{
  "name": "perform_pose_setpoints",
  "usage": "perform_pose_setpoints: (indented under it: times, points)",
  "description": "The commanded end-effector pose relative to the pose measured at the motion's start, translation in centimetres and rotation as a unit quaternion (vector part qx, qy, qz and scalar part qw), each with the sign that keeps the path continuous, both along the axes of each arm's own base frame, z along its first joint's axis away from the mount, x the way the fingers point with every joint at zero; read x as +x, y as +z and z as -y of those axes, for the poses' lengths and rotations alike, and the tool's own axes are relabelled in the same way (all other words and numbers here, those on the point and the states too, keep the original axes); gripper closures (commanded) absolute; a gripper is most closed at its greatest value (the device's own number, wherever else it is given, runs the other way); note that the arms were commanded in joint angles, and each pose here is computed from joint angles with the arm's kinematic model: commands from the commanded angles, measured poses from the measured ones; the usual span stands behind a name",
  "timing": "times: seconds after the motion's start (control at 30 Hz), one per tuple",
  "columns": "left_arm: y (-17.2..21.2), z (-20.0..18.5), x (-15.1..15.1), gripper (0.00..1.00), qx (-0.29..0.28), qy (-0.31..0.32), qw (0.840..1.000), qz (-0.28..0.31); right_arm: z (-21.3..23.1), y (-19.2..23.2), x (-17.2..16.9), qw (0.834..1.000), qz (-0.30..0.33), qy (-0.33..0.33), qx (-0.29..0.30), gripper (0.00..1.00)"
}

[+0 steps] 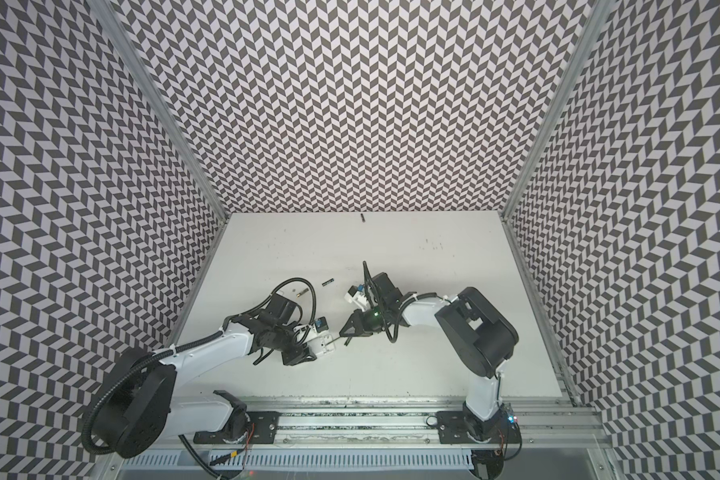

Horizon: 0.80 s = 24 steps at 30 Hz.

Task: Unload the batteries from the remote control

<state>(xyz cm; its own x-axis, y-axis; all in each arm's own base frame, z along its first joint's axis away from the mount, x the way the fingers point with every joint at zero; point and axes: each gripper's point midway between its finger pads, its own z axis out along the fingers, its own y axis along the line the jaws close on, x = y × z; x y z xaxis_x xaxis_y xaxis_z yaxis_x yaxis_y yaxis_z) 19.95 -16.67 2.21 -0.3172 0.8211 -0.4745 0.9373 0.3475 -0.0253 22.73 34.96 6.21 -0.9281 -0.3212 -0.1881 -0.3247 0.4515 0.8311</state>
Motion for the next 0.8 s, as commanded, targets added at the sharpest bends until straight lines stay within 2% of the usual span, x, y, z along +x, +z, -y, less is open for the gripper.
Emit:
perform_pose_setpoints:
  times: [0.0, 0.1, 0.17, 0.37, 0.4, 0.47, 0.53, 0.6, 0.63, 0.7, 0.77]
  points:
    - [0.4, 0.0, 0.8, 0.83, 0.002, 0.006, 1.0, 0.011, 0.2, 0.4, 0.7, 1.0, 0.018, 0.002, 0.003, 1.0]
    - [0.2, -0.1, 0.7, 0.82, 0.0, 0.006, 1.0, 0.013, 0.5, 2.1, 1.3, 0.999, 0.045, -0.001, 0.012, 1.0]
    - [0.3, -0.2, 0.8, 0.77, 0.0, 0.007, 1.0, 0.015, 1.1, 3.0, 1.9, 0.998, 0.062, -0.004, 0.015, 1.0]
    - [2.4, 0.6, 1.8, 0.27, -0.022, 0.004, 0.999, 0.027, 3.7, 7.8, 4.5, 0.989, 0.134, -0.04, 0.035, 1.0]
    - [3.6, 1.0, 2.4, 0.01, -0.026, 0.004, 0.999, 0.031, 4.6, 8.5, 5.1, 0.986, 0.154, -0.052, 0.033, 1.0]
    - [7.1, 1.6, 4.1, 0.01, -0.027, 0.008, 0.999, 0.039, 6.5, 9.5, 6.5, 0.979, 0.184, -0.086, 0.021, 1.0]
    - [11.6, 1.4, 7.7, 0.01, -0.027, 0.024, 0.996, 0.085, 8.3, 10.6, 7.0, 0.97, 0.212, -0.115, 0.018, 1.0]
    - [16.2, -0.7, 13.8, 0.01, -0.04, 0.072, 0.983, 0.166, 9.5, 11.7, 7.0, 0.96, 0.241, -0.137, 0.027, 1.0]
    - [18.1, -2.6, 17.3, 0.01, -0.044, 0.112, 0.97, 0.21, 9.9, 12.0, 7.0, 0.956, 0.252, -0.146, 0.029, 1.0]
    - [20.5, -9.9, 25.9, 0.01, -0.035, 0.237, 0.929, 0.281, 10.6, 12.3, 6.7, 0.951, 0.267, -0.156, 0.028, 1.0]
    - [19.7, -18.2, 32.4, 0.04, 0.006, 0.347, 0.896, 0.279, 11.1, 12.3, 6.2, 0.95, 0.272, -0.153, 0.021, 1.0]
